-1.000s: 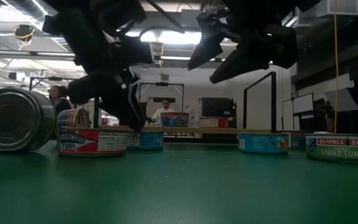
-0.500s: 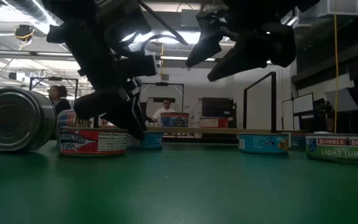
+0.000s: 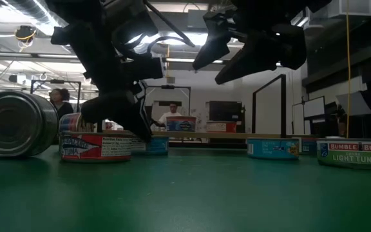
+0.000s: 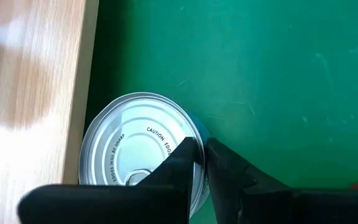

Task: Stack canned seafood by type on shelf
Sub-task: Put the yellow blue tuna can on the shelf

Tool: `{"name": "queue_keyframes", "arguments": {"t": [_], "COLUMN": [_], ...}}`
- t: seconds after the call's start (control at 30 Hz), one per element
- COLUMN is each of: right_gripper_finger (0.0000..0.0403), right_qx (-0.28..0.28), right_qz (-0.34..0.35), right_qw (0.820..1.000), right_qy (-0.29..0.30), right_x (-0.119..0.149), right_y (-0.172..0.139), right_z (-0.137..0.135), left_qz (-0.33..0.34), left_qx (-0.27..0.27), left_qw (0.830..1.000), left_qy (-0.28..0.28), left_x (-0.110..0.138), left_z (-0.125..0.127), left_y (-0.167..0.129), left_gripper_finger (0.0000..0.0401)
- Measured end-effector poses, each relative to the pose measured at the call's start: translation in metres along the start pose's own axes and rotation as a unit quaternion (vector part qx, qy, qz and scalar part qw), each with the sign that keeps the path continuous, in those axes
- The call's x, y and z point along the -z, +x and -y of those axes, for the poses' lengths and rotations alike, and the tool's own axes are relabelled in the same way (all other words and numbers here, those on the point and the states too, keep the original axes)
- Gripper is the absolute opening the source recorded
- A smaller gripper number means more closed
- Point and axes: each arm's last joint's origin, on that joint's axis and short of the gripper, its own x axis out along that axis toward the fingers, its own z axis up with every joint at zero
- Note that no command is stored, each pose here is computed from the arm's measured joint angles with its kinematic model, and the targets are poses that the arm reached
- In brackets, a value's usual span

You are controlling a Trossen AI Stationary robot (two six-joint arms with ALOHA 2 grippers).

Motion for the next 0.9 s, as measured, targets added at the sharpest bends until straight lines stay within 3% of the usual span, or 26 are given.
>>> {"name": "queue_keyframes", "arguments": {"t": [0.5,0.77,0.9], "right_gripper_finger": [0.0296,0.0296,0.0296], "right_qx": [0.005,0.055,0.055], "right_qz": [-0.005,-0.072,-0.087], "right_qw": [1.000,0.996,0.995], "right_qy": [0.000,-0.005,-0.009], "right_x": [0.001,0.009,0.014], "right_y": [0.002,0.022,0.035], "right_z": [0.000,-0.005,-0.010], "left_qz": [0.003,0.016,0.024], "left_qx": [-0.001,0.026,0.046], "left_qw": [1.000,0.998,0.996], "left_qy": [-0.021,-0.047,-0.077], "left_x": [-0.002,-0.013,-0.019], "left_z": [0.000,0.001,0.002], "left_y": [-0.001,-0.004,-0.007], "left_gripper_finger": [0.0003,0.0001,0.0001]}}
